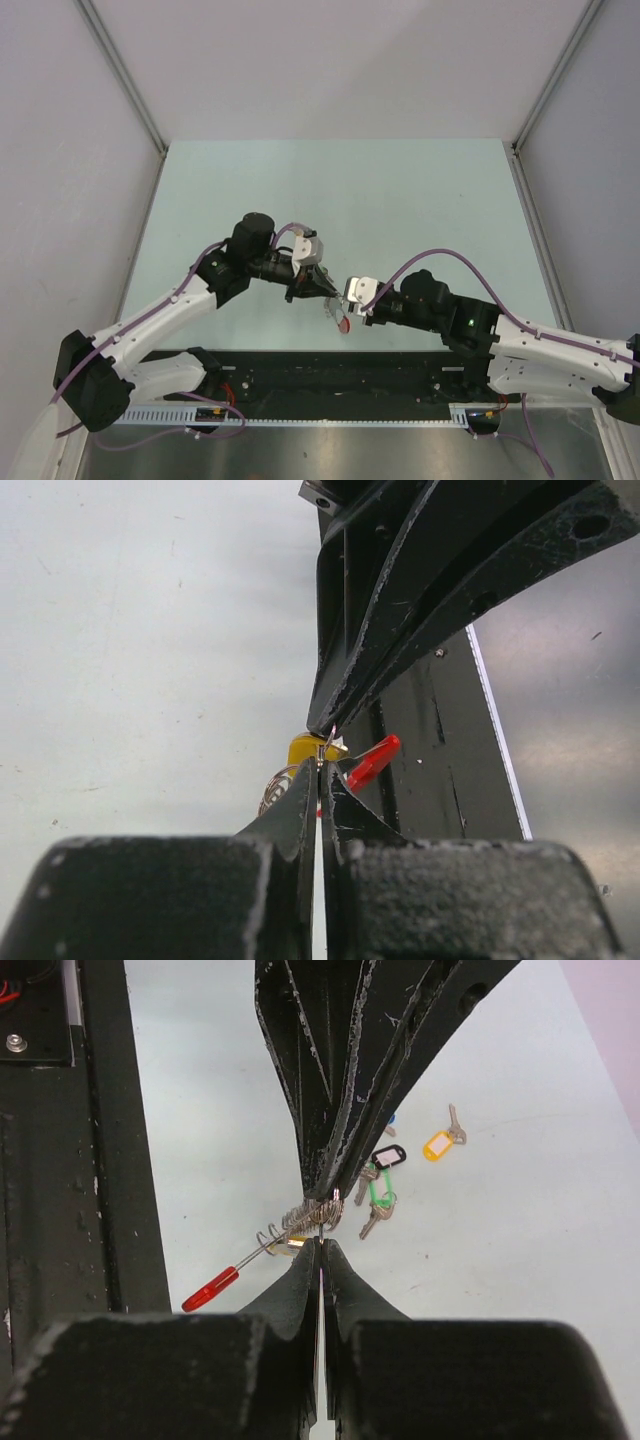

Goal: Put the keys on the keyring

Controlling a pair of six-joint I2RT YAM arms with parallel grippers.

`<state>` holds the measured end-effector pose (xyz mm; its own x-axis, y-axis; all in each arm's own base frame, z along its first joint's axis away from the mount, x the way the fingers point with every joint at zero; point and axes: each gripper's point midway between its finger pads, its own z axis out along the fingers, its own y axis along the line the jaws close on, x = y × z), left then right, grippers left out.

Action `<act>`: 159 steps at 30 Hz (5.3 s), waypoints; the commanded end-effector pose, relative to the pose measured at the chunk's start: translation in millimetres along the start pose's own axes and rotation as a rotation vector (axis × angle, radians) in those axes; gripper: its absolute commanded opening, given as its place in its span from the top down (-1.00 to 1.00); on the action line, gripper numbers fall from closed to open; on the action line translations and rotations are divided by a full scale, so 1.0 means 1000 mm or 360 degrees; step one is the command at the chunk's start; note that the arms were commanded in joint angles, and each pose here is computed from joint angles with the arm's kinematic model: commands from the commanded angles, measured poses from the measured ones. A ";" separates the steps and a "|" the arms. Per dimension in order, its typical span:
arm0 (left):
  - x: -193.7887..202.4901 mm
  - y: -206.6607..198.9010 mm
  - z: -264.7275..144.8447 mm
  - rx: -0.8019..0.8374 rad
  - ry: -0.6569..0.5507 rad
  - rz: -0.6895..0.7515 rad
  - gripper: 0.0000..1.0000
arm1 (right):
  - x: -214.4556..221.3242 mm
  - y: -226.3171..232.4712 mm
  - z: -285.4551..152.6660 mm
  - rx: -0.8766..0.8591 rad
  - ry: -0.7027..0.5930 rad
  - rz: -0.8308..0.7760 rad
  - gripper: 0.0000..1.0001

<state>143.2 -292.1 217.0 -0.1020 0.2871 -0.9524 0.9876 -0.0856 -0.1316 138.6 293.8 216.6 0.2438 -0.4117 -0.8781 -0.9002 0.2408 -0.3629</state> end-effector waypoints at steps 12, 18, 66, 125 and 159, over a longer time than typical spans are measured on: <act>-0.020 0.012 -0.007 -0.0134 -0.0113 0.0046 0.62 | -0.011 0.000 0.012 0.0017 -0.0074 0.0030 1.00; -0.028 0.024 -0.019 -0.0338 -0.0144 0.0097 -0.20 | -0.006 -0.026 0.009 0.0165 -0.0015 0.0076 1.00; -0.020 0.071 -0.165 -0.1823 -0.0297 0.0068 -1.00 | 0.113 0.066 0.104 -0.0179 0.0726 0.0612 0.25; -0.009 0.074 -0.144 -0.1687 -0.0217 0.0045 -1.00 | 0.144 -0.043 0.021 0.0756 0.0427 0.1697 -0.27; -0.004 0.077 -0.140 -0.1675 -0.0181 0.0035 -1.00 | 0.181 -0.006 0.000 0.1014 0.0718 0.1778 -0.30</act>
<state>235.0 -164.5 243.6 -0.0557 0.2181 -0.9743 0.5883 0.7956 0.1445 181.2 227.3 44.2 -0.7967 0.0228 -0.6040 -0.2056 0.9295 0.3063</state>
